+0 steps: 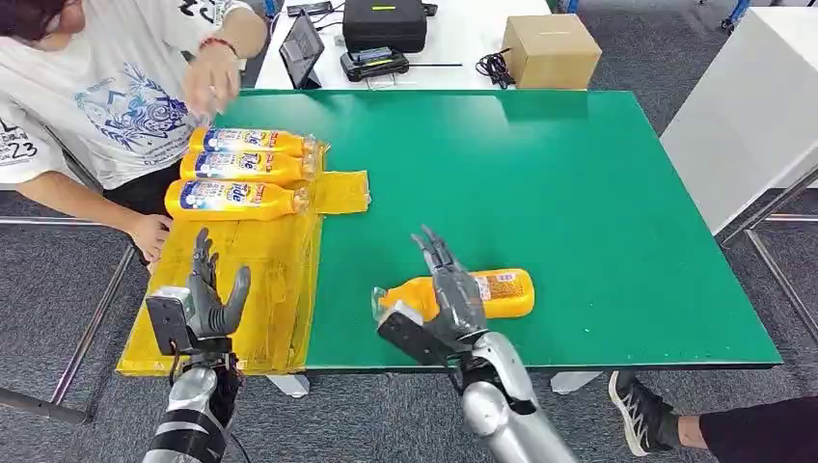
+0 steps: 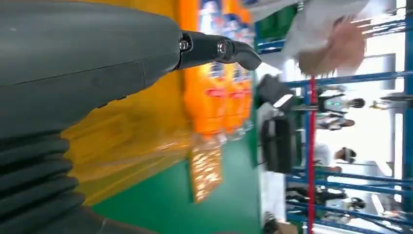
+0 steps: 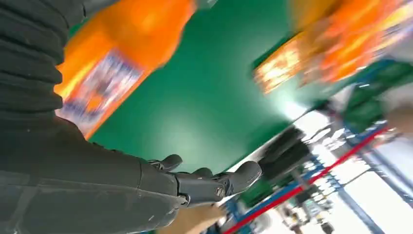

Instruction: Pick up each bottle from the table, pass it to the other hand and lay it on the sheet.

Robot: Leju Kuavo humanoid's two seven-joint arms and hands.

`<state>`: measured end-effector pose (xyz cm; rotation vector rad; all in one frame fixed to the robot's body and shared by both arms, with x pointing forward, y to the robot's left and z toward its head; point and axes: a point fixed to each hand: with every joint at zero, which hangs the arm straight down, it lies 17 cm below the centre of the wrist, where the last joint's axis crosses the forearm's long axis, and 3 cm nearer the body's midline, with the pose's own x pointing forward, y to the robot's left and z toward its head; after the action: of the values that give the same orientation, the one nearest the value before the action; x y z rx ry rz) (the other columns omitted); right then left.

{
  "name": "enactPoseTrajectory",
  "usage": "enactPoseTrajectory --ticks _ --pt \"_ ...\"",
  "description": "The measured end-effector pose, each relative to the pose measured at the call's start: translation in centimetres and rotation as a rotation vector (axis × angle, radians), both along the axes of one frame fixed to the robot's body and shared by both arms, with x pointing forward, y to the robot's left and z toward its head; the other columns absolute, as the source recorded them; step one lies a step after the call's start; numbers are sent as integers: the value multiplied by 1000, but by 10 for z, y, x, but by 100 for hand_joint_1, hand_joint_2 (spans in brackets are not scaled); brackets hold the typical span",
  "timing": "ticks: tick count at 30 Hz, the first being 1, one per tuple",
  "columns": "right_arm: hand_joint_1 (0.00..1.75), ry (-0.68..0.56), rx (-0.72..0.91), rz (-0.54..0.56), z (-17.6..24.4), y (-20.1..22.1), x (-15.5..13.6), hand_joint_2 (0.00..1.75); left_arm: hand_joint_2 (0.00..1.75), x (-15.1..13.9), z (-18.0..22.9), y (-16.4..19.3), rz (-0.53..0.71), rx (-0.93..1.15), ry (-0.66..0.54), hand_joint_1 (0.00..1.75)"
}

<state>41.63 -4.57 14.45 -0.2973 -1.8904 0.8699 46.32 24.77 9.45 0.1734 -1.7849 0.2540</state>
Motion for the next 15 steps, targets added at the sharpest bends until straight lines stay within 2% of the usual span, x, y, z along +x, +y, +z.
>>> enactPoseTrajectory --ticks 7,15 --pt "0 5 -173 -64 -11 -51 38 175 175 -14 -18 -4 -8 59 30 0" --pt "0 36 -235 -56 -16 -67 57 175 175 -16 -19 -6 -8 97 27 0"
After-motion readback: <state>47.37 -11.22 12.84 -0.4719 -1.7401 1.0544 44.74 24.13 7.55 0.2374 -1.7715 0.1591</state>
